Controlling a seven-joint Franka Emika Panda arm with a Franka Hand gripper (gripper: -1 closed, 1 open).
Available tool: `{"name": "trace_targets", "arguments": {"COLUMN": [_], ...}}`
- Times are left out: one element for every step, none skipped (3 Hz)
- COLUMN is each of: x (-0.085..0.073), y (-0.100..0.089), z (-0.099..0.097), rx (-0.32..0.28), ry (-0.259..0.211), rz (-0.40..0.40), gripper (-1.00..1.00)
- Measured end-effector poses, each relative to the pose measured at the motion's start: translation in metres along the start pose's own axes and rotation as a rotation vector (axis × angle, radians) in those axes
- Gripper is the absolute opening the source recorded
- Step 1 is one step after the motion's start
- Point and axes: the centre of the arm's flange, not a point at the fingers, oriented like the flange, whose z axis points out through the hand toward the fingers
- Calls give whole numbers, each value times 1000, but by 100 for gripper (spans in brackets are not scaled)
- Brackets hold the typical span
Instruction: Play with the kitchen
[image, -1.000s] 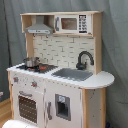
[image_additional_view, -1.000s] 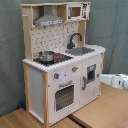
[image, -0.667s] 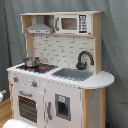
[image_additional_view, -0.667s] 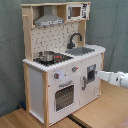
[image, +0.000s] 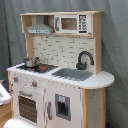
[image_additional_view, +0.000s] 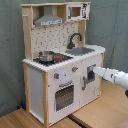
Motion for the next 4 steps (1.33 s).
{"name": "trace_targets", "arguments": {"x": [-9,-23,-29,-25], "y": [-10,-20,-23,-21], "z": [19,37,50,58], "rx": [2,3,-4,-16], "ry": [-1,2,28,74], "rz": [56,103,145,161], "gripper": [100,100,100,100]}}
